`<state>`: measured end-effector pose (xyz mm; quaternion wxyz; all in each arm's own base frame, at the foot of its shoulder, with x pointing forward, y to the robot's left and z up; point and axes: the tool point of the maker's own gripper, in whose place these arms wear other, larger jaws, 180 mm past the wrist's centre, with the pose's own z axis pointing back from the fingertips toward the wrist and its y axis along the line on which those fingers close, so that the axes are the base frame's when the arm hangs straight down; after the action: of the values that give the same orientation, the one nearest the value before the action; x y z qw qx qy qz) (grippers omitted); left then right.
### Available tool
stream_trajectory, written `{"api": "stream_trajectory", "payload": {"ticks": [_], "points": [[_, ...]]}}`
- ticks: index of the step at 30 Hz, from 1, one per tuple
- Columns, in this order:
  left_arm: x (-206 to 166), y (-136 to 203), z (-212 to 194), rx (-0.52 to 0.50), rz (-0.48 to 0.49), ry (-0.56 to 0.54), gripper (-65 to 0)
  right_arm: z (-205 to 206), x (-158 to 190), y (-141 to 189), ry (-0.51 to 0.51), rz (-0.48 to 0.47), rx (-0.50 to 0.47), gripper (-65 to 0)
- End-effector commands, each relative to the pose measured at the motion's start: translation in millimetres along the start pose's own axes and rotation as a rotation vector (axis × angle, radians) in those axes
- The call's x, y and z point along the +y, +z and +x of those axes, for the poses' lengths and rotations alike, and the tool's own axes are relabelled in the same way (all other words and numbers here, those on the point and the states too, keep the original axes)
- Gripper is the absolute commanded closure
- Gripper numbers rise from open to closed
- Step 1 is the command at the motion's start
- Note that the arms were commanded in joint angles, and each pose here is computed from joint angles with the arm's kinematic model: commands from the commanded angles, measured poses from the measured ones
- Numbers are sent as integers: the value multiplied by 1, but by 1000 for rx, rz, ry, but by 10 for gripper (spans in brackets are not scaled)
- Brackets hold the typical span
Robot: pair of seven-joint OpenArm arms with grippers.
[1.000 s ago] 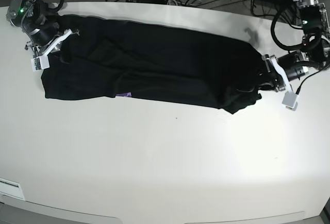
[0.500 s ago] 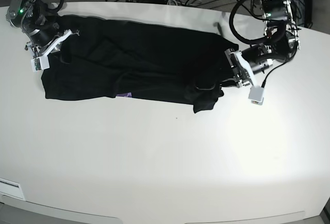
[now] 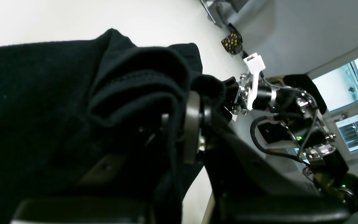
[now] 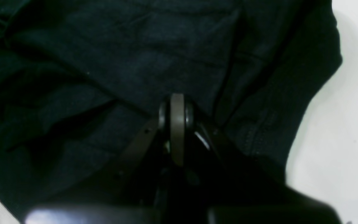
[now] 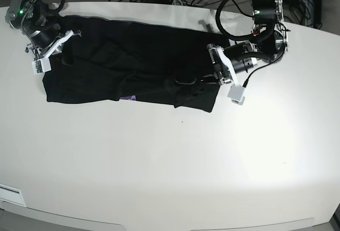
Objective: Fold the T-shirt properly
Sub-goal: 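Lay the strip end down over the middle of the strip with left gripper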
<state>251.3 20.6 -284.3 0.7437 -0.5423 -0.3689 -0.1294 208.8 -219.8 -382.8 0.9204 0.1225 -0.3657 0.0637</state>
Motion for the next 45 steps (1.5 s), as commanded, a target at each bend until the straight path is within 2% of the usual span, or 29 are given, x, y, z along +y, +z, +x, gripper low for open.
{"api": "stream_trajectory", "payload": {"ticks": [1,2,5,6,7,8,17,18,19,21,22,28,31,35,37,40,45], "points": [[-8,-1,14,-45,-31,-26,0,3,-4,3,17,-5,7,0],[-8,0,14,-45,-31,-27,-38,3,-2,4,17,10,10,0],[-12,0,17,-61,-52,-17,-303,3,4,5,24,53,15,0],[-16,0,19,-77,-73,-6,-372,3,5,5,22,54,14,0],[-19,1,22,-89,-93,5,-402,3,5,5,22,54,14,0],[-22,1,23,-95,-112,11,-405,3,5,5,22,54,13,0],[-23,1,22,-90,-117,8,-392,5,4,4,23,54,8,0],[-23,1,22,-90,-116,7,-348,6,4,4,24,53,7,0],[-23,1,22,-89,-115,7,-267,7,4,4,24,52,5,0],[-21,1,19,-75,-105,-24,-50,9,4,4,24,50,1,0],[-19,1,17,-62,-91,-36,0,9,3,3,24,50,1,0],[-1,2,20,-53,8,-85,0,8,3,3,25,49,2,0],[22,13,30,-51,123,-137,0,8,3,3,25,49,2,0],[62,37,41,-17,336,-177,0,9,3,3,25,49,2,0],[69,45,39,10,373,-178,0,9,3,3,25,49,1,0],[61,45,29,53,324,-167,0,9,3,3,24,49,-1,0],[27,37,13,80,127,-154,0,10,3,3,25,49,-1,0]]}}
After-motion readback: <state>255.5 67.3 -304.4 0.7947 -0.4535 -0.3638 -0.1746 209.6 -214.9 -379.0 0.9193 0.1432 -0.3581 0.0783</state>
